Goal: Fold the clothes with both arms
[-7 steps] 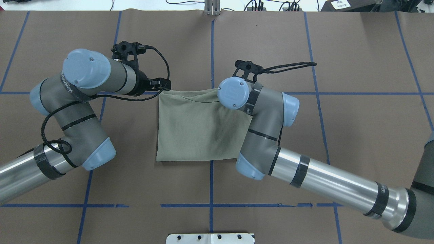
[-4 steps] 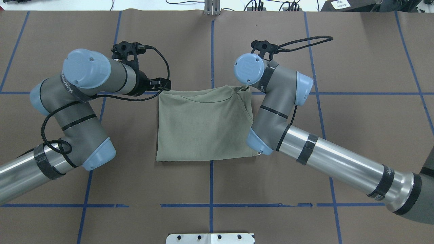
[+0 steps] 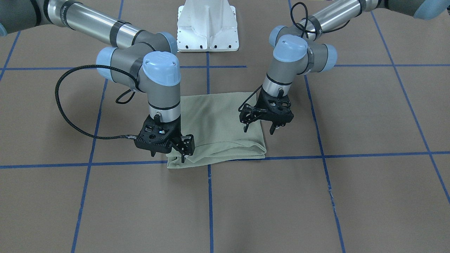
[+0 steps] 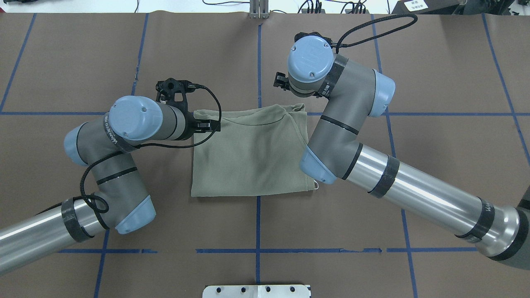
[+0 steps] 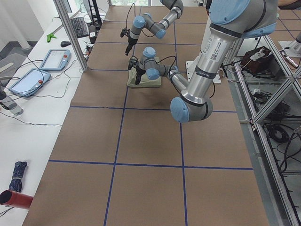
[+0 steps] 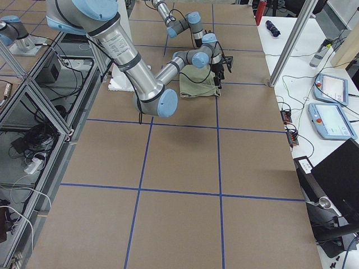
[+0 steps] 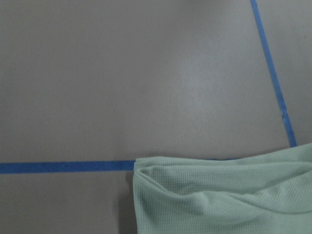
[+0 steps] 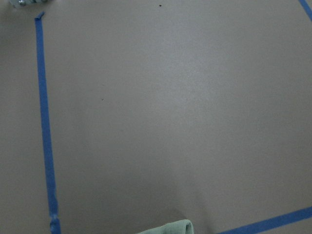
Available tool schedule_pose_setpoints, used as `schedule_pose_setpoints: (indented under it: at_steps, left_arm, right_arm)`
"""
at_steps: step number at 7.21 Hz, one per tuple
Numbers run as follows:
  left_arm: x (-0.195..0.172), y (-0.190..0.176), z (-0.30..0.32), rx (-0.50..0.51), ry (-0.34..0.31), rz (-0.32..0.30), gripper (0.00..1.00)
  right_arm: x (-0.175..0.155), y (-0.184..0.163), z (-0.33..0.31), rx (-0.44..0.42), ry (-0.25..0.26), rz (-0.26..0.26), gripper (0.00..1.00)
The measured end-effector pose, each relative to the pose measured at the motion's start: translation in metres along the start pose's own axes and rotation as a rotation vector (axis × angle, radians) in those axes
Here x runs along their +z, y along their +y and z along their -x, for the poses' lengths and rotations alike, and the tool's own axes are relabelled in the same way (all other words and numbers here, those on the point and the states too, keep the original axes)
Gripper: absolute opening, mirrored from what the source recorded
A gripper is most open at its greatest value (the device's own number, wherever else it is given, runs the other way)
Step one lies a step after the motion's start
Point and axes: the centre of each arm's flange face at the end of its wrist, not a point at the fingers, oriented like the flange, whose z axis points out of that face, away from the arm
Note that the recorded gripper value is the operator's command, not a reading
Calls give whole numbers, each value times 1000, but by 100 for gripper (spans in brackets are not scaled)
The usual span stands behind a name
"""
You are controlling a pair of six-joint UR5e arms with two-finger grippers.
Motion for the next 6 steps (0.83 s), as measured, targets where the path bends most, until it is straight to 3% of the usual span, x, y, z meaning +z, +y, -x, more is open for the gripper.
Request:
schedule_pose_setpoints:
  at_steps: [2, 4, 6]
  left_arm:
    - [16, 16, -4, 12, -22, 15, 100]
    - [35, 13, 2, 11, -72, -13, 100]
    - [54, -22, -3, -26, -113, -49, 100]
  right_arm:
    - [-4, 0, 1, -2, -9, 2, 100]
    - [-5, 0, 0, -2, -11, 2, 100]
    - [-5, 0, -1, -1, -11, 1, 100]
